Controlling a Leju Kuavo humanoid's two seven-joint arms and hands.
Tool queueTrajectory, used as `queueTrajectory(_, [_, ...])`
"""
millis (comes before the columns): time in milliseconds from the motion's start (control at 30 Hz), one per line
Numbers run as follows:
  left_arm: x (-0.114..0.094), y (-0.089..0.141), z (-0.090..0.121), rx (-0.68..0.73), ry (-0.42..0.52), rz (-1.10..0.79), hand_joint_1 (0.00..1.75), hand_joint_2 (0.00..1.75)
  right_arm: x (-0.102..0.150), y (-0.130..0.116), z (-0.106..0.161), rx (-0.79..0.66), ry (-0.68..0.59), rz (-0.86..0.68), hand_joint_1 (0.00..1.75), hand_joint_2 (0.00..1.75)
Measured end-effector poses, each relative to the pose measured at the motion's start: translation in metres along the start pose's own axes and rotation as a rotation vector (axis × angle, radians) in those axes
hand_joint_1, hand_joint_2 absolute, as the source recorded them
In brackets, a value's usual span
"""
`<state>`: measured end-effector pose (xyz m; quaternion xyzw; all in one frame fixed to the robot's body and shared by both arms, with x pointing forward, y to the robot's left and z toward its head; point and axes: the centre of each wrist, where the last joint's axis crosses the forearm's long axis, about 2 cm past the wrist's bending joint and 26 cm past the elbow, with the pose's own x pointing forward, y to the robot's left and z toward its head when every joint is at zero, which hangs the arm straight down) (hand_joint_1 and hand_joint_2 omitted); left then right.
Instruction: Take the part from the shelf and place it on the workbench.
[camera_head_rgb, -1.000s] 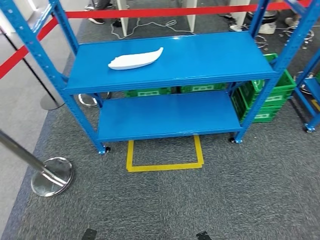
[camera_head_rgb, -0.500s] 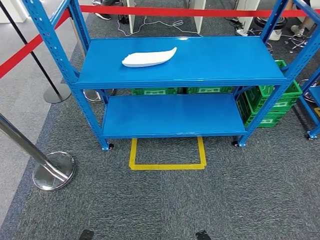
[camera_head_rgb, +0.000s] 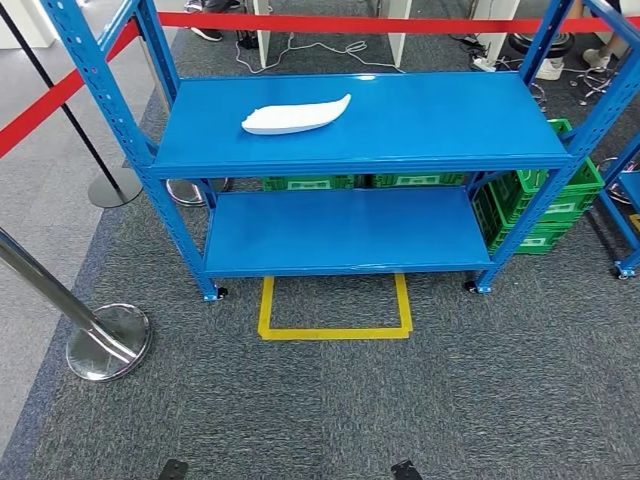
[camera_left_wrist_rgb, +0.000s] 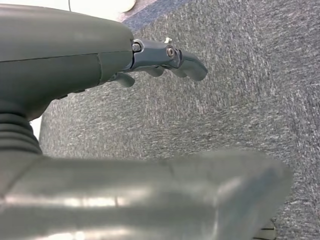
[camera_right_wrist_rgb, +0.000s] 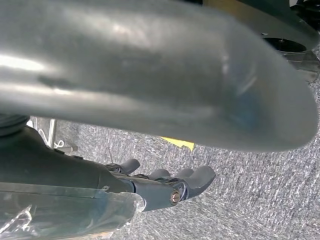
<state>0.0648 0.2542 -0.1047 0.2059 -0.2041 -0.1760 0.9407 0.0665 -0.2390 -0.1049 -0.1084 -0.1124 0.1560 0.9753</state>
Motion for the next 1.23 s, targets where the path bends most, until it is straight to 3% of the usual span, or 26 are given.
queueTrajectory(67, [-0.0001,-0.0001,0.0,-0.006,0.001,0.003,0.0,0.0,0.0,0.0,0.0,0.001,0.003,-0.002,0.0,1.31])
queueTrajectory(100, [-0.0001,-0.0002,0.0,-0.01,0.002,0.005,0.0,0.44,0.0,0.0,0.0,0.001,0.007,-0.002,0.0,1.75])
queueTrajectory(200, [-0.0003,-0.0005,0.0001,-0.02,0.003,0.008,0.0,1.75,-0.0001,0.0001,0.0,0.0,0.019,0.001,0.0,1.75])
queueTrajectory(467, [-0.0006,-0.002,0.0006,-0.059,-0.005,0.032,0.0,1.75,-0.0005,0.001,0.0001,0.031,0.026,-0.02,0.0,1.75])
queueTrajectory(833, [-0.001,-0.0048,0.0021,-0.054,0.053,0.095,0.0,1.75,-0.0028,0.0041,0.0005,0.178,0.009,-0.245,0.0,1.75])
queueTrajectory(1033, [-0.0037,-0.0049,0.0023,-0.074,0.106,0.206,0.0,1.75,-0.0035,0.0048,0.0007,0.181,-0.042,-0.306,0.0,1.75])
queueTrajectory(1233, [-0.005,-0.0047,0.0027,-0.032,0.074,0.26,0.0,1.75,-0.0039,0.0056,0.001,0.142,-0.098,-0.319,0.0,1.75])
